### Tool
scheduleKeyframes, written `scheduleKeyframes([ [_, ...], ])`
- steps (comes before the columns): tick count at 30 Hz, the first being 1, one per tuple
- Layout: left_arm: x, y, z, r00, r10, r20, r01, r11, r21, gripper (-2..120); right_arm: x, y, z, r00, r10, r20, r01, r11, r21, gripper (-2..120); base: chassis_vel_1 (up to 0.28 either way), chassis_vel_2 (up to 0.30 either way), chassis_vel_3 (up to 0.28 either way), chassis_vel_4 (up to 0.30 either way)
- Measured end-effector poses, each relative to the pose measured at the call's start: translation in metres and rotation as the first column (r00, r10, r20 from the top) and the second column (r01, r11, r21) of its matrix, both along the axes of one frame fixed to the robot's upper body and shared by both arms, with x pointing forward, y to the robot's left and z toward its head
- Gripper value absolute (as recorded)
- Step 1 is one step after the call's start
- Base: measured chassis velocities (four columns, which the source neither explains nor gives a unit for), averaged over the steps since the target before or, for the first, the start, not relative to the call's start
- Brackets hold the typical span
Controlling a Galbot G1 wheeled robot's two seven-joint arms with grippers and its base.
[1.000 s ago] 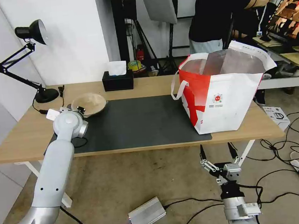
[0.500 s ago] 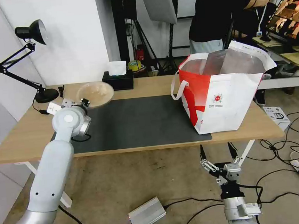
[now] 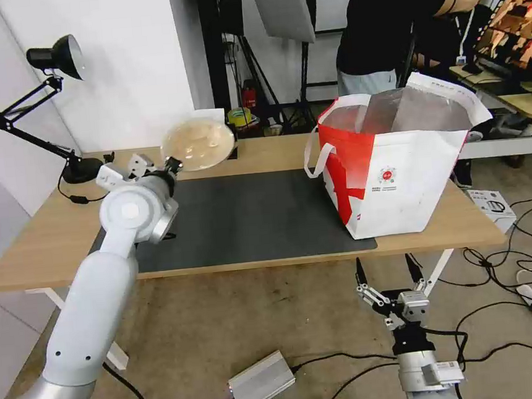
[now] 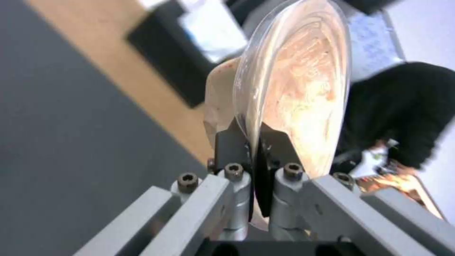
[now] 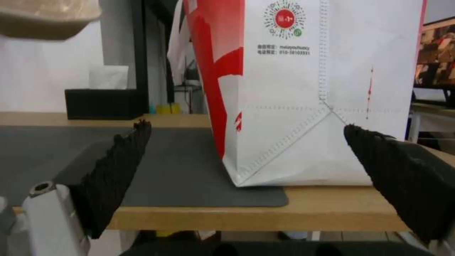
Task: Pick up the trash from the table and place it into the takeout bag.
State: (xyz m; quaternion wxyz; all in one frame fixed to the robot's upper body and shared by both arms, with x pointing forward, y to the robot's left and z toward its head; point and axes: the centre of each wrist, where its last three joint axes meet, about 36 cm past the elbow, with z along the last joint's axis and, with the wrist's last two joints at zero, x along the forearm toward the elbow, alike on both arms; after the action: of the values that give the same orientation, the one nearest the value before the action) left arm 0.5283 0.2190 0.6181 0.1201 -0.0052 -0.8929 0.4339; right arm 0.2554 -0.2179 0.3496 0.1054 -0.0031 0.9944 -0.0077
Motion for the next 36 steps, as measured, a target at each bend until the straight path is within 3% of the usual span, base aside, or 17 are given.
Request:
scheduleKeyframes([
  [9,0.008,-0.028,0.020,0.990,-0.081,0.112,0.083,0.997,-0.010,0,0.000,0.000,0.000,1.000,0.000,0.000,0.000,1.000,0.000,100,0.000,0.000,0.000,0.000],
  [13,0.010,-0.041,0.023,0.979,-0.122,0.160,0.125,0.992,-0.009,0,0.000,0.000,0.000,1.000,0.000,0.000,0.000,1.000,0.000,100,0.000,0.000,0.000,0.000],
  [16,0.009,-0.059,0.027,0.961,-0.169,0.219,0.174,0.985,-0.004,0,0.000,0.000,0.000,1.000,0.000,0.000,0.000,1.000,0.000,100,0.000,0.000,0.000,0.000],
  [36,0.047,-0.144,0.028,0.918,-0.277,0.285,0.273,0.960,0.054,0,0.000,0.000,0.000,1.000,0.000,0.000,0.000,1.000,0.000,100,0.000,0.000,0.000,0.000],
])
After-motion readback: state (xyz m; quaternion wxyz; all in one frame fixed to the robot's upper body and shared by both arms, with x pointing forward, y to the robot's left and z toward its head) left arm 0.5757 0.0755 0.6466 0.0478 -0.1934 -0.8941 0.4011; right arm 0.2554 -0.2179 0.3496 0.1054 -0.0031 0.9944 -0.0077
